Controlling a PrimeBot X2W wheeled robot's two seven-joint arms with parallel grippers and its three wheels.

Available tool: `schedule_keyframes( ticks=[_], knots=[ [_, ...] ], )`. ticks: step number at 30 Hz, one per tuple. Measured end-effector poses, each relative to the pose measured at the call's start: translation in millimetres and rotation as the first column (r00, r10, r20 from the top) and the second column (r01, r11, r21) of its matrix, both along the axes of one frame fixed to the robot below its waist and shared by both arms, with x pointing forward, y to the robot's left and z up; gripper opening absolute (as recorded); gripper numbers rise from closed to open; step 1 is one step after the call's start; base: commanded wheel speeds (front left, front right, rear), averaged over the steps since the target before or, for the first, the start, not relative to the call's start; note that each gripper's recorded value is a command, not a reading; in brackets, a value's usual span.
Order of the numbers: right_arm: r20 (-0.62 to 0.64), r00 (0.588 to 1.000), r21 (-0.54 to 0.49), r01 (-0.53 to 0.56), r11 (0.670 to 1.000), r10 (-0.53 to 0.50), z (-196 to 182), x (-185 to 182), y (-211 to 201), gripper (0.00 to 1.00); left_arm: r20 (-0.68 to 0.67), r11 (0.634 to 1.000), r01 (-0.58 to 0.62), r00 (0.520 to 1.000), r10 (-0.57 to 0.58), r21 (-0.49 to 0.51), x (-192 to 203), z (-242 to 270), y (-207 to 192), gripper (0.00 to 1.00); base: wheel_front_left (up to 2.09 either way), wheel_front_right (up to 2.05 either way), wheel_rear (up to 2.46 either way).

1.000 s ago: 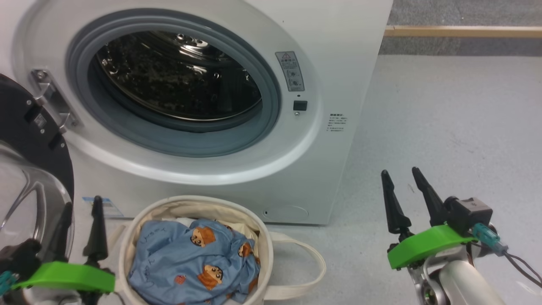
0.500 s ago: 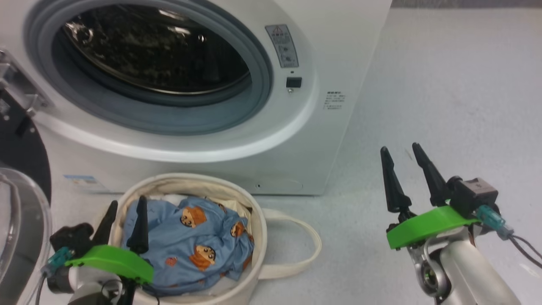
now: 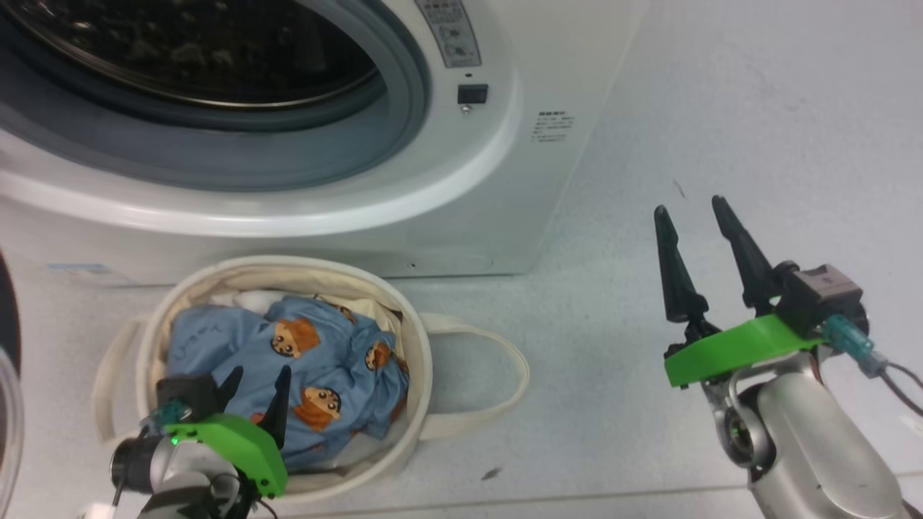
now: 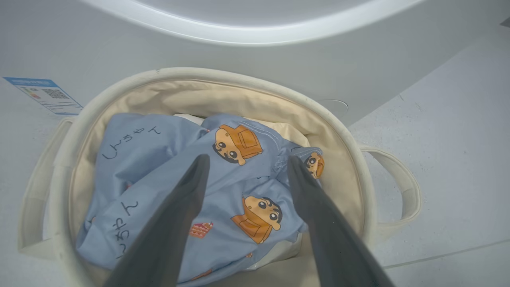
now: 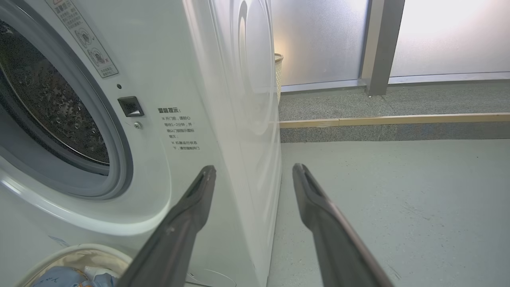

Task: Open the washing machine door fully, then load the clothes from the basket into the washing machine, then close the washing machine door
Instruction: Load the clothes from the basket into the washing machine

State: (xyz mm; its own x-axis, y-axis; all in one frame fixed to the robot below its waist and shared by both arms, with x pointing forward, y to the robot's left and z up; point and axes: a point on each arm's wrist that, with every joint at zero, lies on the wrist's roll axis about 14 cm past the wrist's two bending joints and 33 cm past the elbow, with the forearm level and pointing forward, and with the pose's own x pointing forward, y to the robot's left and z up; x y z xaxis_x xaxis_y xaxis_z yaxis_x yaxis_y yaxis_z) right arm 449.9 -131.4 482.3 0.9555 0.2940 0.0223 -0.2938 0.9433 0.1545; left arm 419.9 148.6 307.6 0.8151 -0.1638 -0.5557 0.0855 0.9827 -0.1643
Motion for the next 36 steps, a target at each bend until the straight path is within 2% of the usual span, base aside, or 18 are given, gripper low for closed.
schedule_keyframes(
  ticks=[3, 9, 19, 36],
  knots=[
    [-0.007, 1.000, -0.020, 0.011, 1.000, -0.011, -5.7, 4.3, -7.2, 1.00, -0.046, 0.996, 0.081, 0.996, -0.079, 0.046, -1.5, -15.4, -8.0, 1.00, 0.00, 0.00, 0.00],
    [-0.028, 0.999, -0.054, 0.039, 0.998, -0.040, -21.5, 15.6, -21.8, 1.00, -0.099, 0.976, 0.179, 0.981, -0.167, 0.124, 8.7, -39.8, -18.5, 1.00, 0.00, 0.00, 0.00],
    [-0.073, 0.993, -0.099, 0.083, 0.992, -0.091, -56.5, 33.9, -42.5, 1.00, -0.212, 0.970, 0.186, 0.965, -0.151, 0.157, 23.2, -89.8, -15.8, 1.00, 0.00, 0.00, 0.00],
    [-0.114, 0.987, -0.154, 0.093, 0.984, -0.112, -90.4, 42.9, -55.3, 1.00, -0.397, 0.983, 0.164, 0.910, -0.118, 0.083, 9.4, -143.3, -21.9, 1.00, 0.00, 0.00, 0.00]
  ],
)
